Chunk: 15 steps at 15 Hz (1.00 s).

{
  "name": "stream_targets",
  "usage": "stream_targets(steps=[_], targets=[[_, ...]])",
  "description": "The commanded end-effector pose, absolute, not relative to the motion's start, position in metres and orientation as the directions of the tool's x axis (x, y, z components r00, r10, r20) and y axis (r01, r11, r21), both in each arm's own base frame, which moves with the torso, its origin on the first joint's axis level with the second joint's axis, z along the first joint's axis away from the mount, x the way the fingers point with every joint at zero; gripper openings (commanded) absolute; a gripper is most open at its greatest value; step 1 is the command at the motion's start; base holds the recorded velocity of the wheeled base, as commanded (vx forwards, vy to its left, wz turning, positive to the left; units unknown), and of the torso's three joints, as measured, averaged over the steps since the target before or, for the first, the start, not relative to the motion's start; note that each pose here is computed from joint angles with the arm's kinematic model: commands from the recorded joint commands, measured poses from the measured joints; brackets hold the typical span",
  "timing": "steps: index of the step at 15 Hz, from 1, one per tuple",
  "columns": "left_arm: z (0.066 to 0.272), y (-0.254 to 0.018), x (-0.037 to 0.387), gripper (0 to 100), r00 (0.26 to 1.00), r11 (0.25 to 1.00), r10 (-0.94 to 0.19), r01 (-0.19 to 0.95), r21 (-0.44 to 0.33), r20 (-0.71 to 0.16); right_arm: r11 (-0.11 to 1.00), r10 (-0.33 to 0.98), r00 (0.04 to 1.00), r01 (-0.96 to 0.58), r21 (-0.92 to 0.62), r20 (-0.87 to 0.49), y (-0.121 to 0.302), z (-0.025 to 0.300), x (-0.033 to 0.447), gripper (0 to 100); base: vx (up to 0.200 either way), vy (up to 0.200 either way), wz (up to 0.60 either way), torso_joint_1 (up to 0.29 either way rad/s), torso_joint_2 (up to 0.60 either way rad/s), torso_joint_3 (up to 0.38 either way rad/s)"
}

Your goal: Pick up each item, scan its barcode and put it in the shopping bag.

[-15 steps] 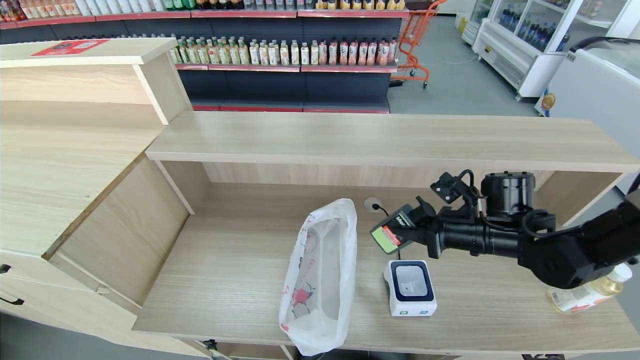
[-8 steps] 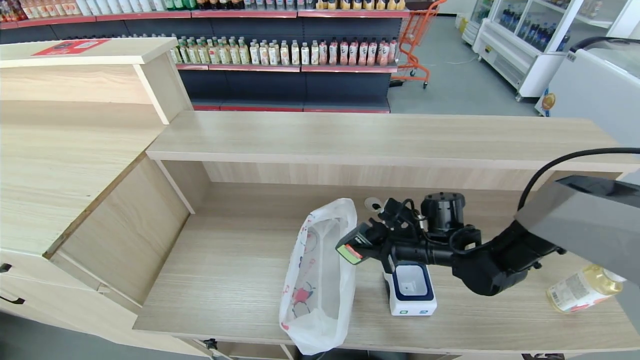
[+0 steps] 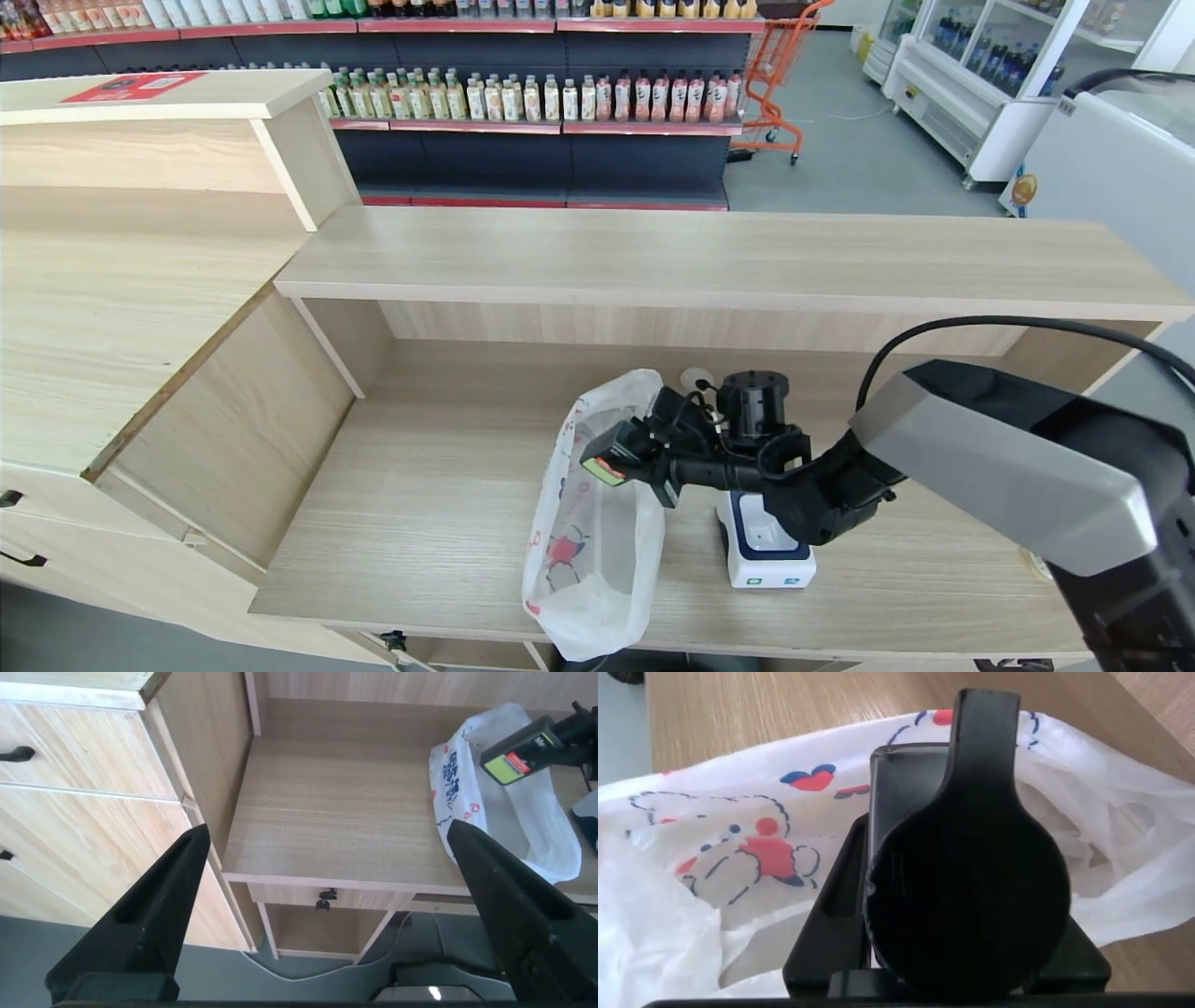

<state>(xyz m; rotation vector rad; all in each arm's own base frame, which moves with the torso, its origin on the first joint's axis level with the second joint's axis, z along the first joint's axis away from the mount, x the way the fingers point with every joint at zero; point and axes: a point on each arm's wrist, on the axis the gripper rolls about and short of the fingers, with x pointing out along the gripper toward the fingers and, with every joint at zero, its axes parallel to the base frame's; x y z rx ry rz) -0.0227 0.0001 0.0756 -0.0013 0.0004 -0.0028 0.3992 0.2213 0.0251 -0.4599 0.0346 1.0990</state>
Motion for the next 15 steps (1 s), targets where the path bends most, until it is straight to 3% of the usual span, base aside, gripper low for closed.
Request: stream_targets(steps=[1, 6, 7, 10, 15], targets=[[0.076, 0.0, -0.023, 100, 1.0, 1.0, -0.003, 0.003, -0.002, 0.0, 0.369, 0.831, 0.48, -0.854, -0.366, -0.282, 0.223, 0.0, 0.408, 0, 0.0, 0.0, 0.0, 0.0, 0.0, 0.0], [0.076, 0.0, -0.023, 100, 1.0, 1.0, -0.003, 0.003, -0.002, 0.0, 0.374, 0.825, 0.49, -0.846, -0.38, -0.281, 0.226, -0.009, 0.415, 0, 0.0, 0.0, 0.0, 0.0, 0.0, 0.0], [0.076, 0.0, -0.023, 100, 1.0, 1.0, -0.003, 0.003, -0.002, 0.0, 0.372, 0.825, 0.488, -0.848, -0.378, -0.283, 0.226, -0.01, 0.415, 100, 0.0, 0.0, 0.0, 0.0, 0.0, 0.0], [0.076, 0.0, -0.023, 100, 1.0, 1.0, -0.003, 0.003, -0.002, 0.0, 0.395, 0.827, 0.489, -0.857, -0.331, -0.277, 0.222, 0.003, 0.415, 100, 0.0, 0.0, 0.0, 0.0, 0.0, 0.0], [0.076, 0.0, -0.023, 100, 1.0, 1.0, -0.003, 0.003, -0.002, 0.0, 0.574, 0.806, 0.552, -0.817, 0.055, -0.213, 0.188, 0.083, 0.409, 100, 0.0, 0.0, 0.0, 0.0, 0.0, 0.0]])
